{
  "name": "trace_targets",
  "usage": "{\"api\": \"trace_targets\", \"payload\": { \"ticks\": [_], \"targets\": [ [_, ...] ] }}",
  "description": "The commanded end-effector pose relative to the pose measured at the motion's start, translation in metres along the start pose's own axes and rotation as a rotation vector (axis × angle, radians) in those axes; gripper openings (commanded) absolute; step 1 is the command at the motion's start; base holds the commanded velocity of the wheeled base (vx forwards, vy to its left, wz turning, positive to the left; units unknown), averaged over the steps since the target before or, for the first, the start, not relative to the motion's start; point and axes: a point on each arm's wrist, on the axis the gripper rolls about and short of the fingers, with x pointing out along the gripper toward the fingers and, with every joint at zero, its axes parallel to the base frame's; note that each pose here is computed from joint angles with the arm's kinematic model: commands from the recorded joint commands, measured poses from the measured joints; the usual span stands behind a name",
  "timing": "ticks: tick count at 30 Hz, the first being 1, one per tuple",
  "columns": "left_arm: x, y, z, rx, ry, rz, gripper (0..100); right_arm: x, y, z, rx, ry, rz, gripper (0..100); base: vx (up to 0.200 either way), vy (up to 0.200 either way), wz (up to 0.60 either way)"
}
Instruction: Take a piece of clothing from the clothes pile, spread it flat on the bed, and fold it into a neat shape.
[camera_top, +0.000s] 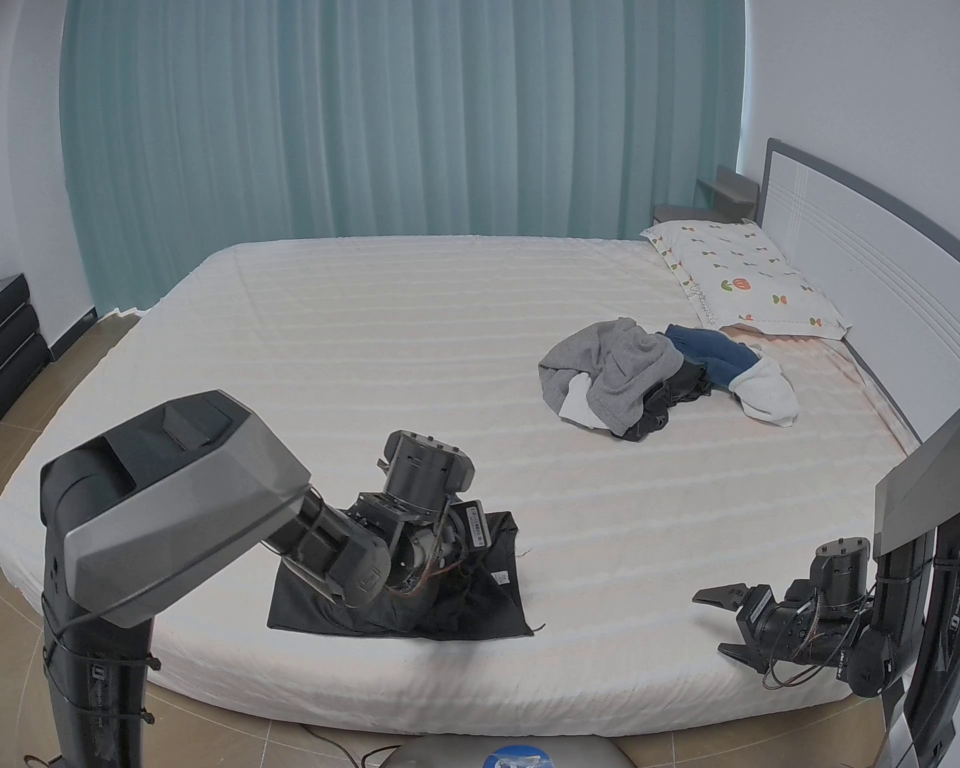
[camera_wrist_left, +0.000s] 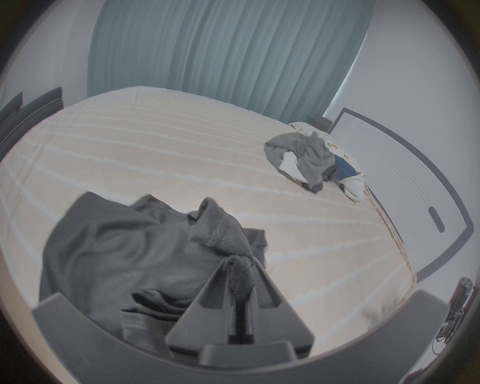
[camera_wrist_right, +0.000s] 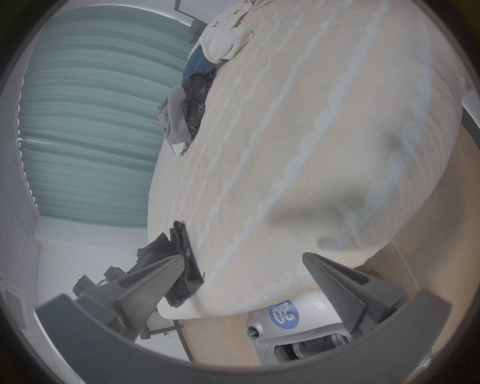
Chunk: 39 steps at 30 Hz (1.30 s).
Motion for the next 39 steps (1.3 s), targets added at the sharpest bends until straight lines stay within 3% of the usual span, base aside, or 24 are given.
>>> {"api": "trace_targets", "payload": {
  "ticks": [1, 4, 5, 14, 20, 28, 32, 33, 39],
  "targets": [
    [0.009, -0.005, -0.011, 0.007, 0.022, -0.009, 0, 0.001, 0.001, 0.0, -0.004, -0.004, 0.01, 100, 0.0, 0.0, 0.0],
    [0.009, -0.01, -0.016, 0.017, 0.032, -0.021, 0, 0.001, 0.001, 0.0, -0.004, -0.004, 0.01, 100, 0.0, 0.0, 0.0],
    [0.009, -0.011, -0.017, 0.018, 0.034, -0.022, 100, 0.001, 0.001, 0.0, -0.005, -0.002, 0.01, 100, 0.0, 0.0, 0.0],
    [0.013, -0.016, -0.013, -0.004, 0.005, -0.028, 100, 0.0, 0.001, -0.001, -0.006, 0.002, 0.007, 100, 0.0, 0.0, 0.0],
    [-0.011, -0.011, 0.002, -0.026, -0.022, -0.03, 100, 0.0, 0.001, -0.001, -0.007, 0.001, 0.008, 100, 0.0, 0.0, 0.0],
    [-0.036, 0.021, 0.015, -0.08, -0.065, -0.013, 100, 0.0, 0.001, -0.001, -0.006, 0.0, 0.008, 100, 0.0, 0.0, 0.0],
    [-0.047, 0.048, 0.017, -0.186, -0.086, 0.02, 100, 0.001, 0.001, -0.001, -0.007, 0.002, 0.007, 100, 0.0, 0.0, 0.0],
    [-0.05, 0.054, 0.02, -0.253, -0.092, 0.02, 100, 0.001, 0.001, -0.001, -0.007, 0.002, 0.007, 100, 0.0, 0.0, 0.0],
    [-0.063, 0.083, 0.01, -0.363, 0.017, -0.01, 100, 0.002, 0.002, 0.0, -0.008, -0.003, 0.013, 100, 0.0, 0.1, 0.0]
  ]
}}
